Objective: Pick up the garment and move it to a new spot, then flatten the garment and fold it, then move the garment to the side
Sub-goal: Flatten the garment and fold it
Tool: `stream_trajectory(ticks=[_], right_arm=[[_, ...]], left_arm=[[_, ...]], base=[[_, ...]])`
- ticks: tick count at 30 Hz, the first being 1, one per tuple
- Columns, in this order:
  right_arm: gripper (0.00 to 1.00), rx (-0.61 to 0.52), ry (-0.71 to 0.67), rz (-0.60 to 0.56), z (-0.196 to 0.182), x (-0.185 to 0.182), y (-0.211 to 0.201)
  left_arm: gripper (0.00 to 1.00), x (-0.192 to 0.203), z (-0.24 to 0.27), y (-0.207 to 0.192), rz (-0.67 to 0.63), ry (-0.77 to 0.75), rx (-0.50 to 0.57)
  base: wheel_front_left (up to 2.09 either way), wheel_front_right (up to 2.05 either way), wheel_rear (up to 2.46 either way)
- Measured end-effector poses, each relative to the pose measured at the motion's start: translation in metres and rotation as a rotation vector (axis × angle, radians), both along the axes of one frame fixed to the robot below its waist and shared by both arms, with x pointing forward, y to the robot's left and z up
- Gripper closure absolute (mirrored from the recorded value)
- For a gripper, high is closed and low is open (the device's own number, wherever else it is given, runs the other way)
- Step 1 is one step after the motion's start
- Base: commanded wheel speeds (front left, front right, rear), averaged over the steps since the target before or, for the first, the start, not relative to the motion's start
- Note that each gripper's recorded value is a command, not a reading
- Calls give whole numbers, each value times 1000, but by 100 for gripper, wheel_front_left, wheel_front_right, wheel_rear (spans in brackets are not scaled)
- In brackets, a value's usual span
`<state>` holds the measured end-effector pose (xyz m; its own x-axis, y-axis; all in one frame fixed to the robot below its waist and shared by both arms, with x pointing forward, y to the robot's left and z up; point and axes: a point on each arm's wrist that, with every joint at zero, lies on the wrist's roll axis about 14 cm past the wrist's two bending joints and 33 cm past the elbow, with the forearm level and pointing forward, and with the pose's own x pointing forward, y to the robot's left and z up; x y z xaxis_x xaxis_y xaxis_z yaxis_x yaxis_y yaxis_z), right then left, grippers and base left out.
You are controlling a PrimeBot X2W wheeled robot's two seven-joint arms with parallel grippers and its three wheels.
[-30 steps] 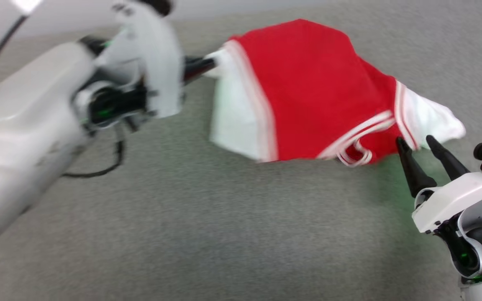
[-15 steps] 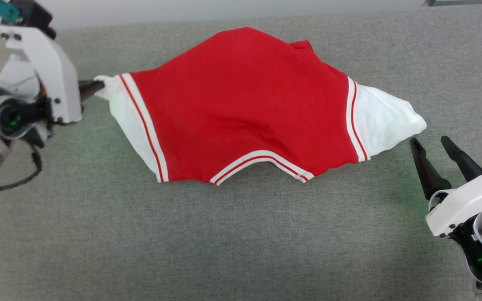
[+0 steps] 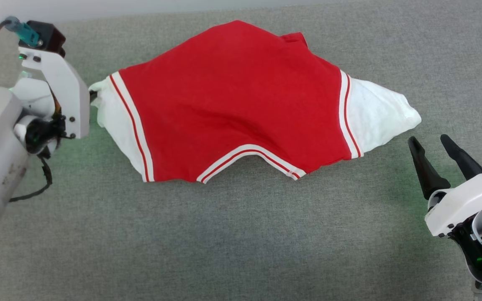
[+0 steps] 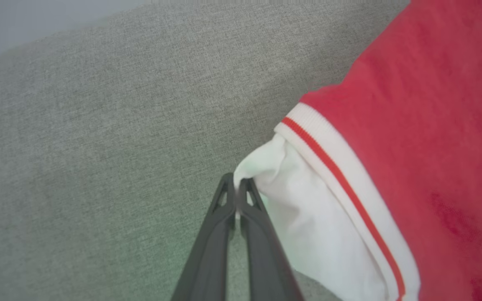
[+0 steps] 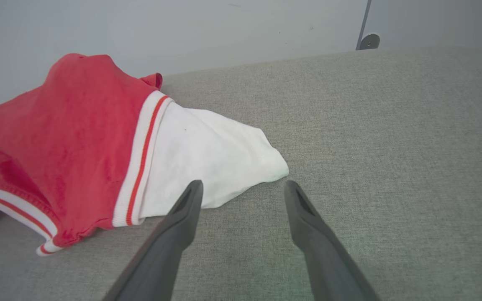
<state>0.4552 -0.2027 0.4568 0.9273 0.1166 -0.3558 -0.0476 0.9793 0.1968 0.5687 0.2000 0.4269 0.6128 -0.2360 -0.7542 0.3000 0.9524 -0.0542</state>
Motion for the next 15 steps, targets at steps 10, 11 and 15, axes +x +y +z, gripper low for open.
stream_trajectory(ticks=[10,11,15], right_arm=[[0,-46,3,52,7,-2,7],[0,-60,4,62,8,-2,7],[0,-101,28,107,9,-3,10]], left_arm=[[0,3,35,-9,9,-167,-100],[0,2,41,-9,14,-197,-125],[0,-3,64,-4,36,-339,-199]], base=[[0,0,0],[0,0,0],[0,0,0]])
